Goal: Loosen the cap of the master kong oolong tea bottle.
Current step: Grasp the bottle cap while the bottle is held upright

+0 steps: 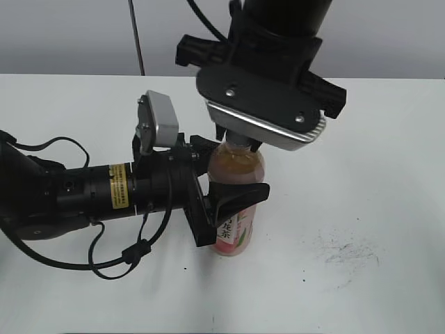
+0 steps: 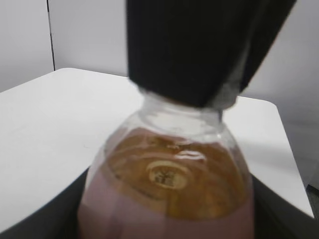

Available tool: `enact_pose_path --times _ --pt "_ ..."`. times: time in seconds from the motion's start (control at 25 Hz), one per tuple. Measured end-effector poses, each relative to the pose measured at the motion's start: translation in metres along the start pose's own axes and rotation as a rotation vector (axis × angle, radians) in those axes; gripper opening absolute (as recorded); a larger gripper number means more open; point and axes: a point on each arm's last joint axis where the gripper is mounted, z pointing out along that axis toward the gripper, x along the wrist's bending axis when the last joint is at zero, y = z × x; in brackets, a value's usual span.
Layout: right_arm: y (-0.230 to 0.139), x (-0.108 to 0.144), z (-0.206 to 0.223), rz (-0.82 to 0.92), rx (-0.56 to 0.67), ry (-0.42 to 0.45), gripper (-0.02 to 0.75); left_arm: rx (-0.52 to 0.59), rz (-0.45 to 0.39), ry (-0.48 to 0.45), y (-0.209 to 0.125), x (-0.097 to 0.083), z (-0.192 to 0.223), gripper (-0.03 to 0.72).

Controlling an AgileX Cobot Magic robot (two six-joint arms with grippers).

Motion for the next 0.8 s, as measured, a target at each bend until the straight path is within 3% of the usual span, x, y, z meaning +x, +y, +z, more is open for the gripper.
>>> enact_pose_path --times 0.12,0.24,0.4,0.52,0.64,0.8 --pt "-0.0006 0.0005 0.0000 0.179 0.007 0.004 0.293 0.000 0.000 -0.001 0.0000 -0.0001 0.0000 0.448" --pt "-0.0017 0.0010 0.0000 0.364 0.021 0.007 0.351 0.001 -0.003 -0.001 0.0000 -0.0001 0.0000 0.448" --pt "-0.0031 0.0021 0.0007 0.606 0.035 0.012 0.498 0.000 -0.003 -0.003 0.0000 -0.0001 -0.0002 0.448" --pt "-0.0032 0.0022 0.0007 0.896 0.038 0.007 0.605 0.001 -0.003 -0.003 -0.0001 0.0000 -0.0003 0.448" --pt "-0.0039 0.0028 0.0007 1.175 0.051 0.002 0.611 0.001 -0.003 -0.004 -0.0001 -0.0001 -0.0003 0.448" --pt "-0.0021 0.0014 0.0007 1.454 0.025 -0.003 0.554 0.001 -0.003 -0.004 -0.0001 -0.0001 -0.0003 0.448"
